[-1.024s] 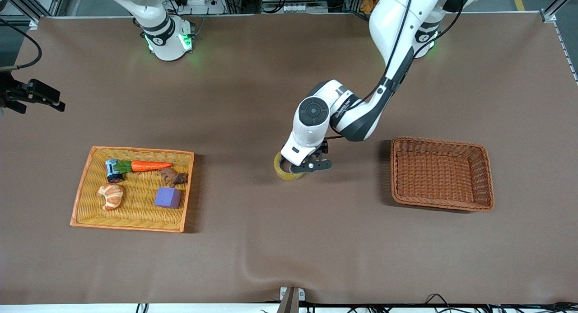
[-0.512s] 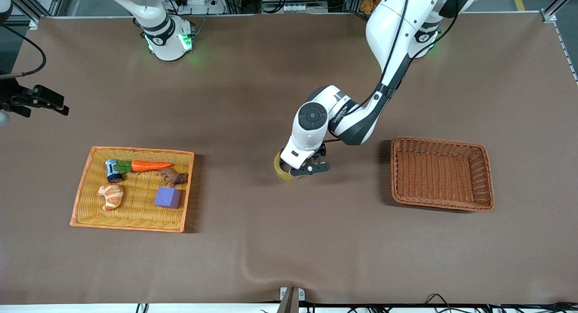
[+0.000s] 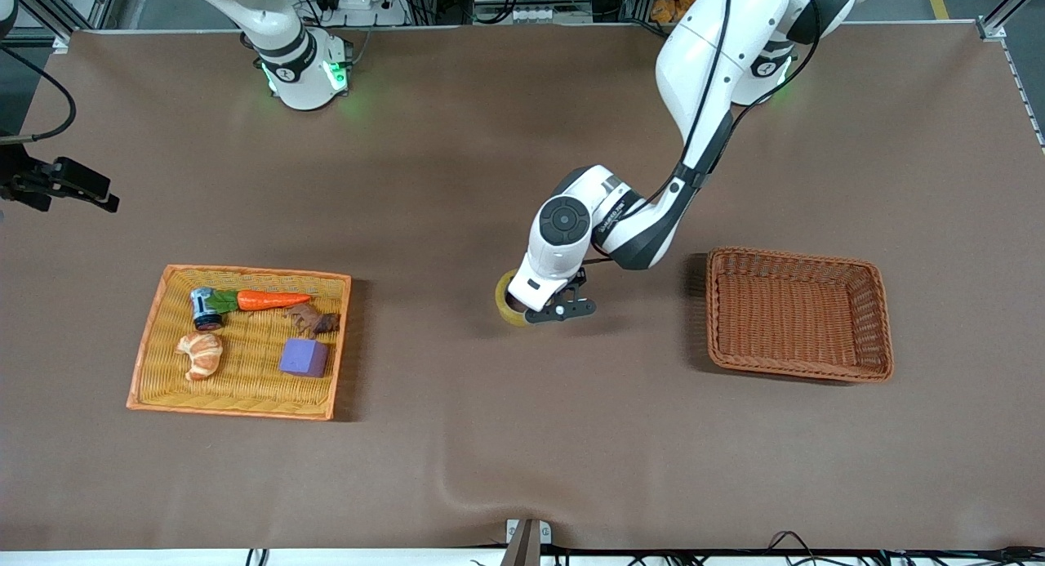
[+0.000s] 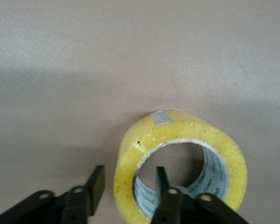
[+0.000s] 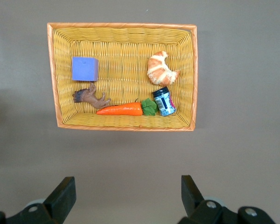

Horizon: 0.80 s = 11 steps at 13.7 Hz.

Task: Transfer tape with both arms
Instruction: 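Lower the left gripper and grasp the tape roll's rim, then carry the tape roll with the left gripper into the brown basket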

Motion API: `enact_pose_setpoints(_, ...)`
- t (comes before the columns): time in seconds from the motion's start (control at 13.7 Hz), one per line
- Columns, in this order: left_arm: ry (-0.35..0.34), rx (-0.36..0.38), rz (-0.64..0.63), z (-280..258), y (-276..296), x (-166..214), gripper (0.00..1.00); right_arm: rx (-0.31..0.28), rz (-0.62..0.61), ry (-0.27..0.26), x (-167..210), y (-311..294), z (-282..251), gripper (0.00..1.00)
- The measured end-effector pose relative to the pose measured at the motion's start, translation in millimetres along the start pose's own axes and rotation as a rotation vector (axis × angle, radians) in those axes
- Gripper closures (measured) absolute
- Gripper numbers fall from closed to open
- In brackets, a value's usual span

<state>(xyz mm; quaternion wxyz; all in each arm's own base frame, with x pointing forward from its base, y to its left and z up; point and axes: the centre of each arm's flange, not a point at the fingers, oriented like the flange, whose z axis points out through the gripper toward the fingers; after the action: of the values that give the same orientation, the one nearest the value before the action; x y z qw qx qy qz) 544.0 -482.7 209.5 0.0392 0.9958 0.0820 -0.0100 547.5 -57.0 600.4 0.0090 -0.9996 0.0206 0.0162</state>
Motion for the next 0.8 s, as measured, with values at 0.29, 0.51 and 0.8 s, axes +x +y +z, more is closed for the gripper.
enact_pose_setpoints(0.29,0.000,0.001,0.000,2.3,-0.6,0.8,0.78,0.000,0.001,0.006,0.3,-1.2,-3.0,0.00)
enact_pose_setpoints(0.51,0.025,-0.020,-0.007,-7.4,-1.0,10.8,0.78,-0.001,-0.002,0.008,0.5,-3.5,-4.1,0.00)
enact_pose_setpoints(0.8,0.109,-0.085,-0.041,-76.6,-23.5,59.9,0.78,-0.001,0.002,0.007,0.5,-3.4,-3.9,0.00)
